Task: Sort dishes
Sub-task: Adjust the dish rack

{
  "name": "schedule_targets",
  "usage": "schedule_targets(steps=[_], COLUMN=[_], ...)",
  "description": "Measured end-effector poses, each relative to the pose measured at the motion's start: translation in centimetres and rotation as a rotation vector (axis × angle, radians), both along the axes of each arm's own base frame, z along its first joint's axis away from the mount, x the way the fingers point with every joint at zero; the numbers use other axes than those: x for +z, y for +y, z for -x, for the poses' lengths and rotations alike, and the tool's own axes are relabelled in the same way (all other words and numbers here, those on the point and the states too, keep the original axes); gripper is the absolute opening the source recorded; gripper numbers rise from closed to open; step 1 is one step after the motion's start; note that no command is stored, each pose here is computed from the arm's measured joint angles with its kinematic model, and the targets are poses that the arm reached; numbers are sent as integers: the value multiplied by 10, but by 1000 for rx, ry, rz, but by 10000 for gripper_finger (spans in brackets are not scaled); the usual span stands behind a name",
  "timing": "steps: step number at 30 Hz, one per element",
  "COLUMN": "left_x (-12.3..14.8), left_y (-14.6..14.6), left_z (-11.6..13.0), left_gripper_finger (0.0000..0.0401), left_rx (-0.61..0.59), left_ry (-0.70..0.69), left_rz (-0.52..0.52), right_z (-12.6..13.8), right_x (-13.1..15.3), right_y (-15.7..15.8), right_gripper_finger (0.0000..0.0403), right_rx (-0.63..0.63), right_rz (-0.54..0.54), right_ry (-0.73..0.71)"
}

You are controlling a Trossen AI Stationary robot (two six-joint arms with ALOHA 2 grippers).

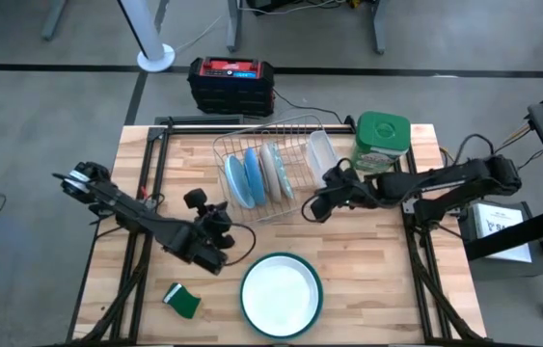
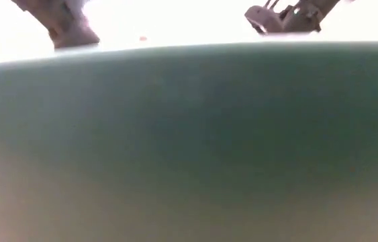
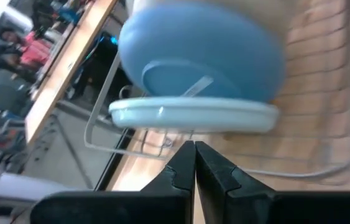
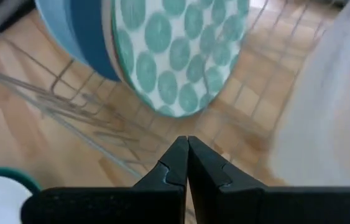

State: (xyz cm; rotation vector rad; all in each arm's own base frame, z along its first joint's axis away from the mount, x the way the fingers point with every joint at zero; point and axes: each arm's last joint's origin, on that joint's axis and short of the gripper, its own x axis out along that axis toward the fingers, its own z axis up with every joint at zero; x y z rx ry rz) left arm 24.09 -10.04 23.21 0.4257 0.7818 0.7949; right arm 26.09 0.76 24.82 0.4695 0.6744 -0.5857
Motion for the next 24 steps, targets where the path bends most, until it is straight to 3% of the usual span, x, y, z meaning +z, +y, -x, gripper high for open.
schedule_targets(steps=[4, 10, 24], left_x=[15, 10, 1], left_y=[-17, -29, -33], left_z=[0, -8, -10], left_gripper_finger=[0, 0, 0], left_rx=[-69, -141, -176], left_ry=[-37, -49, -74], left_rz=[42, 239, 282], right_z=[13, 33, 62], right_x=[21, 36, 22], right_y=[-3, -5, -4], right_gripper_finger=[0, 0, 0], right_rx=[-31, -77, -226], right_rz=[61, 88, 29], right_ry=[51, 155, 326])
